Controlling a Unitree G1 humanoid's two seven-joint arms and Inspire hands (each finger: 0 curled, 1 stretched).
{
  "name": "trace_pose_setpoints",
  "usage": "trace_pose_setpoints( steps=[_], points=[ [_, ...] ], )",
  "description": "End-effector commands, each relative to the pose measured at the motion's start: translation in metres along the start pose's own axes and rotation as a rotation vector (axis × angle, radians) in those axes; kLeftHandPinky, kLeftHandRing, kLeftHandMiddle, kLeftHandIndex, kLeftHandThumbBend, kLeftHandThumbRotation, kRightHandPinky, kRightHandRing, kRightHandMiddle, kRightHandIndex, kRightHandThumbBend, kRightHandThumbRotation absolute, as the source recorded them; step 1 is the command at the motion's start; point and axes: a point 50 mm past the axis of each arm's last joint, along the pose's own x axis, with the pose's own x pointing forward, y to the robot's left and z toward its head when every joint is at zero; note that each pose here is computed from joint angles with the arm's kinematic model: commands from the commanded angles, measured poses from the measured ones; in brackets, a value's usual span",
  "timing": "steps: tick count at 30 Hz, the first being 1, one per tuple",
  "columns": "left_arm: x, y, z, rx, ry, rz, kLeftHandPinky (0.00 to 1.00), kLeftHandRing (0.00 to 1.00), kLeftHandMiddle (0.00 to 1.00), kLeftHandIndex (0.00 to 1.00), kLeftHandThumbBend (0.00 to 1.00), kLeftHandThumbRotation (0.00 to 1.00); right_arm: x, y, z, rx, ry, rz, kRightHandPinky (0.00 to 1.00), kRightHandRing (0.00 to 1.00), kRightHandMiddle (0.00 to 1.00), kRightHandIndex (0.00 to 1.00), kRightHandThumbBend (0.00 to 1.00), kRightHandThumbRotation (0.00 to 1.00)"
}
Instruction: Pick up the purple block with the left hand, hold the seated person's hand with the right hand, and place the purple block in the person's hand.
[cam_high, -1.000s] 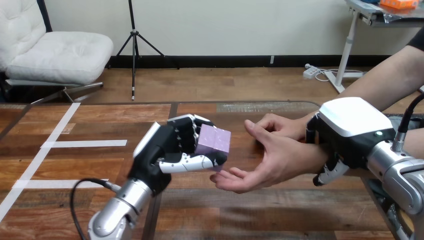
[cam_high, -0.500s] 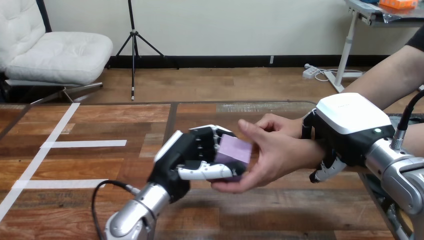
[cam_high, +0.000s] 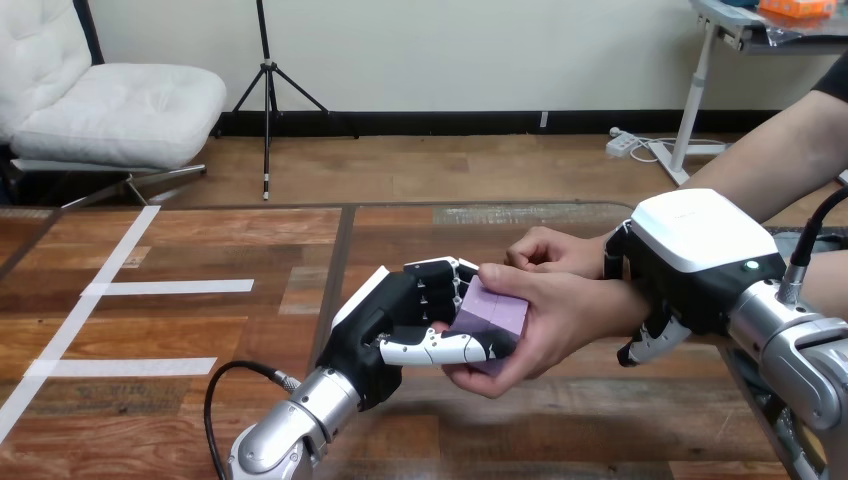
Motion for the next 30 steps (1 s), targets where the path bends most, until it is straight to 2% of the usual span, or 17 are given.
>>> trace_pose_setpoints(
  steps=[1, 13, 30],
  points=[
    [0.025, -0.005, 0.031, 0.066, -0.098, -0.062, 0.35, 0.41, 0.49, 0.50, 0.87, 0.13, -0.002, -0.032, 0.003, -0.025, 0.002, -0.127, 0.24, 0.33, 0.41, 0.48, 0.87, 0.00],
    [0.026, -0.007, 0.029, 0.070, -0.087, -0.067, 0.35, 0.41, 0.49, 0.50, 0.87, 0.13, -0.005, -0.039, 0.012, -0.014, -0.006, -0.127, 0.26, 0.35, 0.43, 0.52, 0.86, 0.00],
    [0.026, -0.007, 0.027, 0.074, -0.065, -0.058, 0.35, 0.41, 0.49, 0.49, 0.88, 0.14, -0.003, -0.039, 0.014, 0.004, -0.002, -0.121, 0.30, 0.39, 0.47, 0.58, 0.85, 0.00]
  ],
)
